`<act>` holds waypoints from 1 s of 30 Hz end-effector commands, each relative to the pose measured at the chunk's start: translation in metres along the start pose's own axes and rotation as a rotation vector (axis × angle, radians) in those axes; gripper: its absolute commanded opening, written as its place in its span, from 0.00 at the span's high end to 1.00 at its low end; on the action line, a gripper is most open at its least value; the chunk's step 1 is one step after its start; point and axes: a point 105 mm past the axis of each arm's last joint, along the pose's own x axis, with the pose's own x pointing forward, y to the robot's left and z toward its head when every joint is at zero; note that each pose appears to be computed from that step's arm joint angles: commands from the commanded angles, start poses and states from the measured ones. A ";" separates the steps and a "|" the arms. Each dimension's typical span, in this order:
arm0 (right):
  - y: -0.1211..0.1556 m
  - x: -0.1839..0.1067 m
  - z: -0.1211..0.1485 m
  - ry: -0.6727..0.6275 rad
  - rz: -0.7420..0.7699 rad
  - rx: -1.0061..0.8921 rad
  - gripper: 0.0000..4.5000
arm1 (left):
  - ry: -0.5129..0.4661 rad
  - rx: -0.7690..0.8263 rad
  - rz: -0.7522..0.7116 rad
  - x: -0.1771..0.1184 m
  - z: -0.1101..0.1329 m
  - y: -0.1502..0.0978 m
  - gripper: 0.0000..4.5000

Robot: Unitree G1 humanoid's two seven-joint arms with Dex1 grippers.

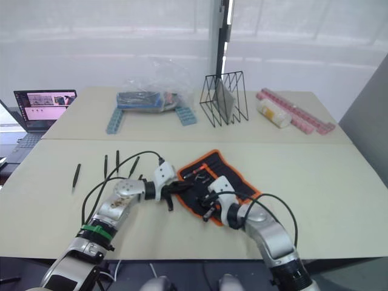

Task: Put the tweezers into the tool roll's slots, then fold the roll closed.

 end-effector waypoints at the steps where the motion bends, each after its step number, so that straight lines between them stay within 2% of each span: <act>1: 0.003 -0.010 -0.037 0.141 -0.005 0.070 1.00 | 0.117 -0.034 -0.008 -0.006 -0.031 -0.006 0.99; 9: 0.006 -0.039 -0.045 0.175 -0.035 0.116 1.00 | 0.117 -0.034 -0.010 -0.006 -0.032 -0.007 0.99; 19: 0.012 -0.045 -0.043 0.182 -0.040 0.082 1.00 | 0.114 -0.025 -0.010 -0.003 -0.030 -0.005 0.99; 24: 0.008 -0.040 -0.021 0.078 -0.048 0.045 1.00 | 0.093 -0.017 0.007 -0.003 -0.026 -0.001 0.99; 30: -0.002 -0.043 0.035 -0.169 -0.056 -0.007 1.00 | -0.057 0.034 0.035 -0.012 0.018 0.012 0.99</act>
